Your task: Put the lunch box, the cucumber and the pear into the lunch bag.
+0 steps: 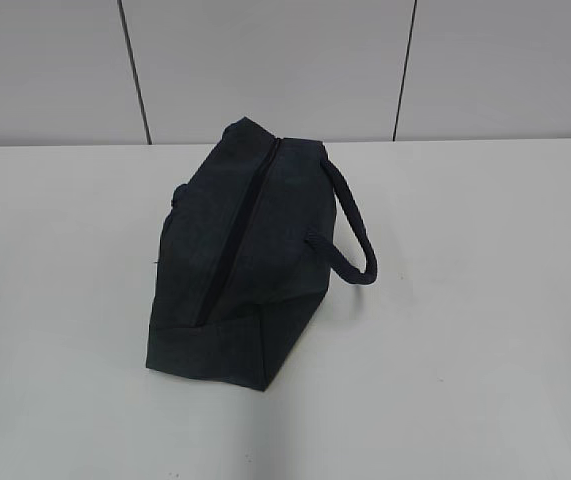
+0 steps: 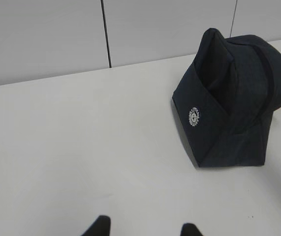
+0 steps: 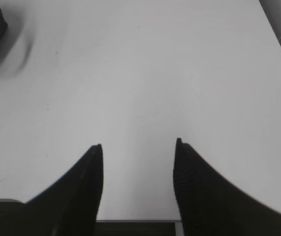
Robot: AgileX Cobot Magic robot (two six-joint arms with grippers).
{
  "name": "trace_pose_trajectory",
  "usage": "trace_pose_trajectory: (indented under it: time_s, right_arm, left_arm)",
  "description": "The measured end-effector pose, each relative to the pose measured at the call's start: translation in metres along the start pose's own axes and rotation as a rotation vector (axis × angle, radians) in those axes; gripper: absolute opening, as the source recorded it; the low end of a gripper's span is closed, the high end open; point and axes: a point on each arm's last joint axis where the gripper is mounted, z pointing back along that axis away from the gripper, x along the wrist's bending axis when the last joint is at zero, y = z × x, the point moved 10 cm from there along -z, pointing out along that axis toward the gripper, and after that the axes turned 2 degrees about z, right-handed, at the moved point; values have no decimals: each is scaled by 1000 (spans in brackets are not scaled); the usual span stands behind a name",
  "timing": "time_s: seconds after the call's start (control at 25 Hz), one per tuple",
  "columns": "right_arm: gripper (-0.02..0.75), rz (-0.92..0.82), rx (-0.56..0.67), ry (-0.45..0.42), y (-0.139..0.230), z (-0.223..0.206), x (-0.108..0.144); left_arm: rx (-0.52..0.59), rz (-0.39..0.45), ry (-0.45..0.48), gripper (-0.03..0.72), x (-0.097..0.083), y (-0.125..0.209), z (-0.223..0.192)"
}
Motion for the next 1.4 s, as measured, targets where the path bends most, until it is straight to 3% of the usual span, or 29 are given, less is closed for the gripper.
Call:
trace_pose_trajectory:
  time_s: [1.4]
  right_arm:
    - [371, 0, 0, 0, 0, 0, 0]
  left_arm:
    - [0, 0, 0, 249, 0, 0, 0]
